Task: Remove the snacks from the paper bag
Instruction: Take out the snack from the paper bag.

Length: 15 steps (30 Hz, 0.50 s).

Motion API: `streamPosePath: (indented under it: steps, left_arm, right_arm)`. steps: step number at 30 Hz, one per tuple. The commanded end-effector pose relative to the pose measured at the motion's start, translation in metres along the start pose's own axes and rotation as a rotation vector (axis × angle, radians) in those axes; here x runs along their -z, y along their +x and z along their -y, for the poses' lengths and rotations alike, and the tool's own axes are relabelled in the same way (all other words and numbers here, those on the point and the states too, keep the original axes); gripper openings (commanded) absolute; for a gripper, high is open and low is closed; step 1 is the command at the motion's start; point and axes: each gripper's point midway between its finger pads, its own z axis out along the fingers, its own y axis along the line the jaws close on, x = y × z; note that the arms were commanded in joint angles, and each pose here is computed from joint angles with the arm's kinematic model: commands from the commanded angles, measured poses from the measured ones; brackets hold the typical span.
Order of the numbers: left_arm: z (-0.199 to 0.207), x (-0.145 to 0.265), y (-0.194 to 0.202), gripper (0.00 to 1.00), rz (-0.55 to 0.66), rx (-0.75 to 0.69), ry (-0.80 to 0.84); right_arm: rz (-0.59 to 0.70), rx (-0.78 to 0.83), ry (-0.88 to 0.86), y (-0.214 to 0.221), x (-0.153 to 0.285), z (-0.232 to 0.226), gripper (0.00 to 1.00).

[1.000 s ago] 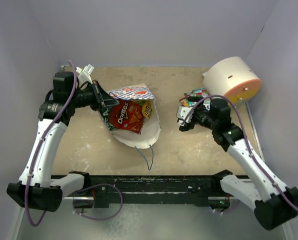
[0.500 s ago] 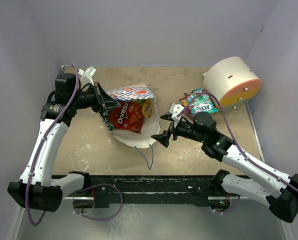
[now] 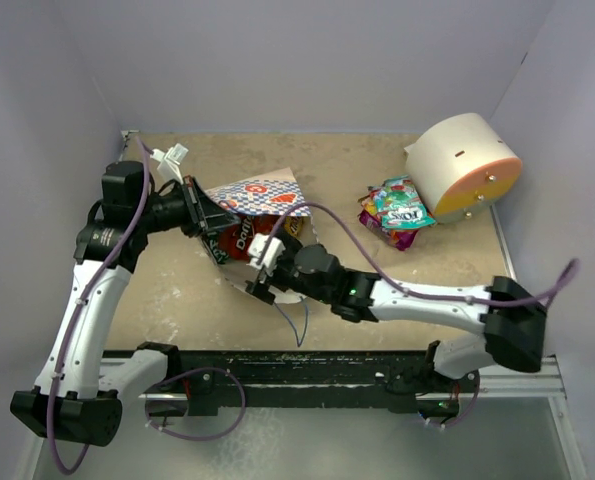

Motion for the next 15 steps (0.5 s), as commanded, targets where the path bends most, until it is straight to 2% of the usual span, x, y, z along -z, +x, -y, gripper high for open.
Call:
streamPosePath:
  steps: [1, 3, 10, 15]
  left_arm:
    - [0.007, 0.003, 0.003, 0.0, -0.001, -0.007, 0.028]
    - [0.005, 0.003, 0.004, 0.0, -0.008, -0.003, 0.017]
    - [0.0, 0.008, 0.012, 0.0, -0.035, 0.001, -0.029]
    - [-0.003, 0.011, 0.018, 0.0, -0.042, 0.007, -0.044]
  right_arm:
    - [0.066, 0.114, 0.216, -0.014, -0.041, 0.03, 0.99]
    - [0.008, 0.15, 0.241, 0.011, -0.06, 0.029, 0.94]
    - [-0.043, 0.326, 0.242, 0.052, -0.091, 0.031, 0.73]
    - [-0.081, 0.317, 0.168, 0.08, -0.102, 0.04, 0.73]
